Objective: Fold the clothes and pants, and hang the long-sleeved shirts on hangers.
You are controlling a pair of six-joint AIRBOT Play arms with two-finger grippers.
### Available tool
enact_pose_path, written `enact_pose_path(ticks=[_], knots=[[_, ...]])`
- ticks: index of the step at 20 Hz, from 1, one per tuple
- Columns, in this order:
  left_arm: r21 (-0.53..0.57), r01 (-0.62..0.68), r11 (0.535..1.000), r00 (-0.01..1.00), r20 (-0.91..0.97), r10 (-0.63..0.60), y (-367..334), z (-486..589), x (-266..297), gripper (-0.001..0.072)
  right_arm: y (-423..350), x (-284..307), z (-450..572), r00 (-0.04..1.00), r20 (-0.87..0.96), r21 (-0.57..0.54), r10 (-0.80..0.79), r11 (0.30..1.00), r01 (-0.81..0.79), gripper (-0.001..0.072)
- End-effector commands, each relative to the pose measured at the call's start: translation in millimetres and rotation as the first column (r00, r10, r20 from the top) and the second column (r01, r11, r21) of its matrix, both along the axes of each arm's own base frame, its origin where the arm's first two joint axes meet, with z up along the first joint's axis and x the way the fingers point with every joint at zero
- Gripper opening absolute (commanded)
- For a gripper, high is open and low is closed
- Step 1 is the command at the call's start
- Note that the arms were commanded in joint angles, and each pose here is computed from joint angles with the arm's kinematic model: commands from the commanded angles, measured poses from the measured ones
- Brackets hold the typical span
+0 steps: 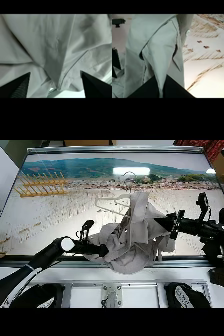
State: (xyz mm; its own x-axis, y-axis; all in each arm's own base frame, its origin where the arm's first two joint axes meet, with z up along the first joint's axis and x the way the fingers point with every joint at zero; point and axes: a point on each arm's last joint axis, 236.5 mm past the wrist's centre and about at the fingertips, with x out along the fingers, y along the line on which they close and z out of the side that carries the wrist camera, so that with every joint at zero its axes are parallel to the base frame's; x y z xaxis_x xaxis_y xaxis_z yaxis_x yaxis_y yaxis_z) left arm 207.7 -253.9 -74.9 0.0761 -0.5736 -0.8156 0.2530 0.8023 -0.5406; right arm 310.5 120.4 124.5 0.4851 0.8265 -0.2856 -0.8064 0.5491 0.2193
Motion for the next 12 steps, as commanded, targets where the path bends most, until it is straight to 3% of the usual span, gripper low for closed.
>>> enact_pose_path(ticks=[1,4,5,6,12], knots=[[0.027,0.008,1.000,0.998,-0.064,-0.006,-13,-17,0,0.0720,0,0,1,1.000,-0.006,0.004,-0.001,1.000,0.001,0.0008],[0.041,0.027,0.999,0.993,-0.117,-0.022,-19,-25,2,0.0351,0,0,1,1.000,-0.012,0.008,-0.003,1.000,0.003,0.0009],[0.046,0.041,0.998,0.990,-0.136,-0.034,-20,-27,0,0.0055,1,-1,1,1.000,-0.012,0.010,0.002,1.000,-0.002,0.0009],[0.046,0.059,0.997,0.988,-0.143,-0.051,-20,-26,0,0.0013,3,-5,3,1.000,-0.013,0.014,0.016,1.000,-0.016,0.0009],[0.081,-0.069,0.994,0.997,-0.041,0.072,65,38,82,0.0012,10,-31,19,0.999,-0.029,-0.019,0.022,1.000,-0.023,0.0007]])
